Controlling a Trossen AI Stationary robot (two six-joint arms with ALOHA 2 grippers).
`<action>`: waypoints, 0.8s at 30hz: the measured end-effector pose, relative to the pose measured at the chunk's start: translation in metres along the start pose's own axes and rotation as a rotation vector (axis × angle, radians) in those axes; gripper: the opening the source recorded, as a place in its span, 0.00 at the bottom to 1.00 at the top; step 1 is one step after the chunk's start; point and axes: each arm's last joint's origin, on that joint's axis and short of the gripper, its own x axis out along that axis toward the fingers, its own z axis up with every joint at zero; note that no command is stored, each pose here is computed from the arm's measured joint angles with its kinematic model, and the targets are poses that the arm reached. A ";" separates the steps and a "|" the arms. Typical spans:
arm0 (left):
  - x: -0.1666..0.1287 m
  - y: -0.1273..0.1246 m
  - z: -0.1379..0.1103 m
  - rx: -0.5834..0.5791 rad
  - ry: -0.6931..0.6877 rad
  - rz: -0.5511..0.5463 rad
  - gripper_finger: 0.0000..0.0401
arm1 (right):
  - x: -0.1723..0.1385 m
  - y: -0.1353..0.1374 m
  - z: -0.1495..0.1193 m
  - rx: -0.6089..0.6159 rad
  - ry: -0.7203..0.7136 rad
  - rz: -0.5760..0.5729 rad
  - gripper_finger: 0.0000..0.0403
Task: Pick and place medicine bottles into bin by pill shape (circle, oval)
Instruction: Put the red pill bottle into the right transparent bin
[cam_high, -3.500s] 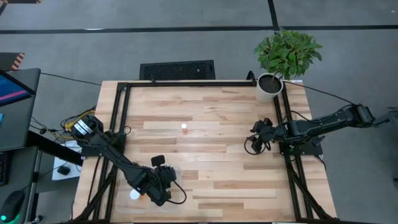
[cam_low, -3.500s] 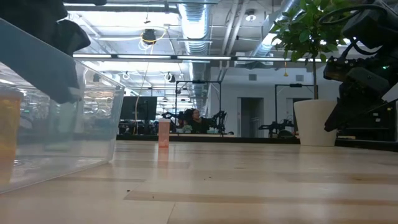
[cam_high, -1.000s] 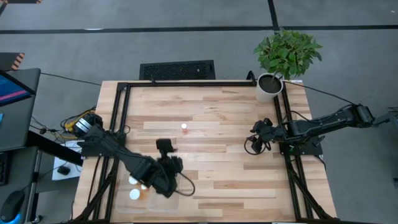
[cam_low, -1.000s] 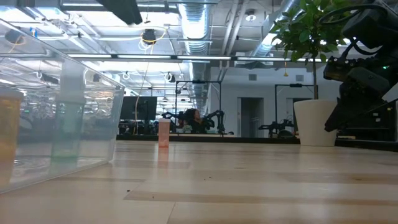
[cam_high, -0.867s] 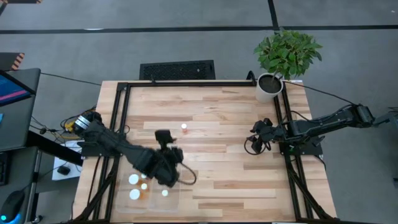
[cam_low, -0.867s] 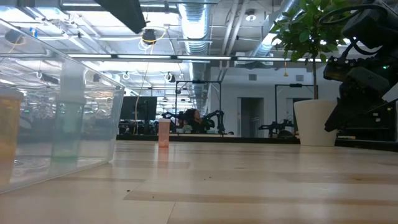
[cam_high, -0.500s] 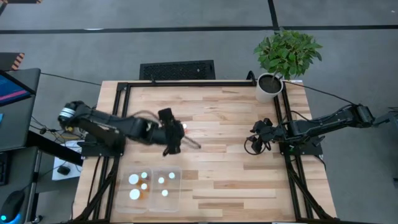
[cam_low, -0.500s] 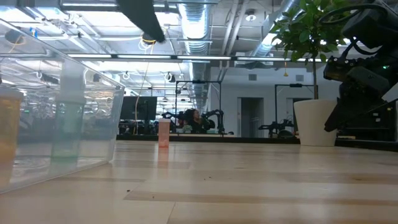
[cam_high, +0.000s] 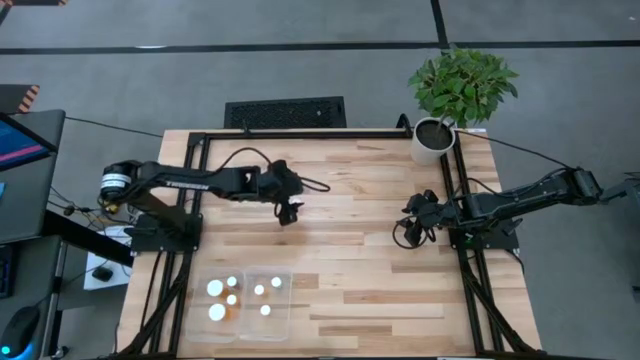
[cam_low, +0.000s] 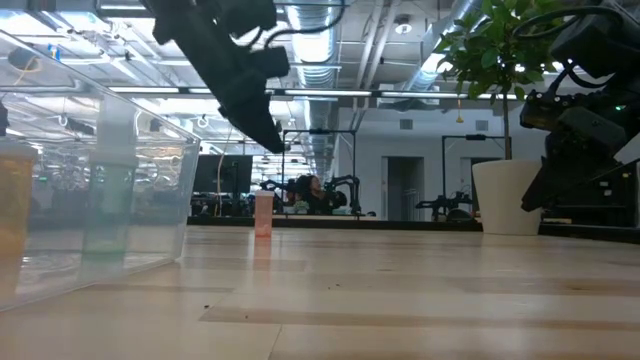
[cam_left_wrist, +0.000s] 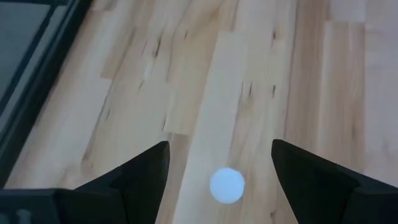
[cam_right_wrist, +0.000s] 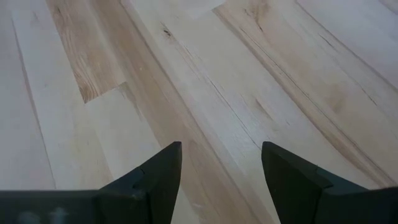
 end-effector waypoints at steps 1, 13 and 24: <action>0.004 0.000 -0.001 0.009 0.009 -0.001 0.69 | 0.000 0.000 0.000 0.000 0.001 -0.001 0.58; 0.046 -0.009 -0.020 0.055 0.171 -0.042 0.69 | 0.000 0.000 -0.001 -0.003 0.006 -0.004 0.58; 0.043 -0.007 -0.020 0.061 0.173 -0.039 0.51 | 0.000 0.000 -0.001 -0.005 0.007 -0.005 0.58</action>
